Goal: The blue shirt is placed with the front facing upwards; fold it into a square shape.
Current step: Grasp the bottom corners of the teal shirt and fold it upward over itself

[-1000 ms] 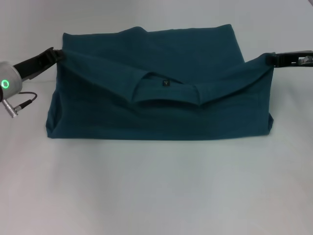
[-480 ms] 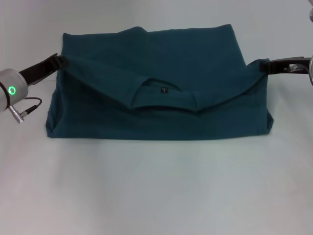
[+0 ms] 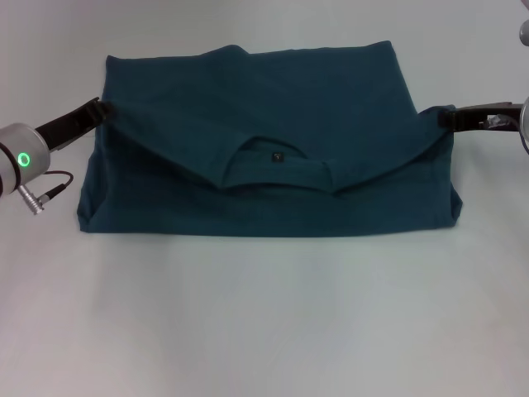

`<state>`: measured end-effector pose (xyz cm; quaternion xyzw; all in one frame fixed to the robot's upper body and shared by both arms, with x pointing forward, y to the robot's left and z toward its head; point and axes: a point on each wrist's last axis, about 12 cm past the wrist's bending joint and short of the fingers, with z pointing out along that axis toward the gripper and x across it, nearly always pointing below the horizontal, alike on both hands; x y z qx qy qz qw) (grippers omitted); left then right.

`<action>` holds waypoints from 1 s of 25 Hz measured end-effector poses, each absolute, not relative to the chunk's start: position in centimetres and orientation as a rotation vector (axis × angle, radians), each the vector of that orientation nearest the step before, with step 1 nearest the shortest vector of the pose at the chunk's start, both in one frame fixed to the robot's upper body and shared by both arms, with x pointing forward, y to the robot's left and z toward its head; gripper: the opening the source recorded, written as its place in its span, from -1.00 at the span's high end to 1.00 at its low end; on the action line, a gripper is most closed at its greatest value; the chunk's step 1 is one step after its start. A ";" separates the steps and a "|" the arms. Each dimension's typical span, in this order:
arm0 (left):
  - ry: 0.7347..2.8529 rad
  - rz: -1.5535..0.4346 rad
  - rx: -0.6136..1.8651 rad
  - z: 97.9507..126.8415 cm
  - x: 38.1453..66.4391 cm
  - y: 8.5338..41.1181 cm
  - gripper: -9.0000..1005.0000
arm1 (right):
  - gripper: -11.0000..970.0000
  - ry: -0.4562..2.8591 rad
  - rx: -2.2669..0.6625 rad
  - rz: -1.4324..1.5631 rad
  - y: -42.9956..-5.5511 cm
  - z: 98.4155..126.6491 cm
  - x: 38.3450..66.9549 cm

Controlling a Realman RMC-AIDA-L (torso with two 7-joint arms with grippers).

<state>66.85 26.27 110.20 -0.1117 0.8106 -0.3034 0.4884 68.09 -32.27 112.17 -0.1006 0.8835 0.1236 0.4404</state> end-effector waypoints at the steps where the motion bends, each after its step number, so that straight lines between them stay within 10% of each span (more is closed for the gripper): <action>1: 1.970 -0.737 -0.271 110.2 66.8 26.3 0.93 | 0.91 2.194 -0.251 0.306 -32.3 112.2 68.1; 25: 1.923 -0.744 -0.221 111.2 67.6 25.0 0.93 | 0.91 2.152 -0.317 0.261 -31.1 113.0 69.0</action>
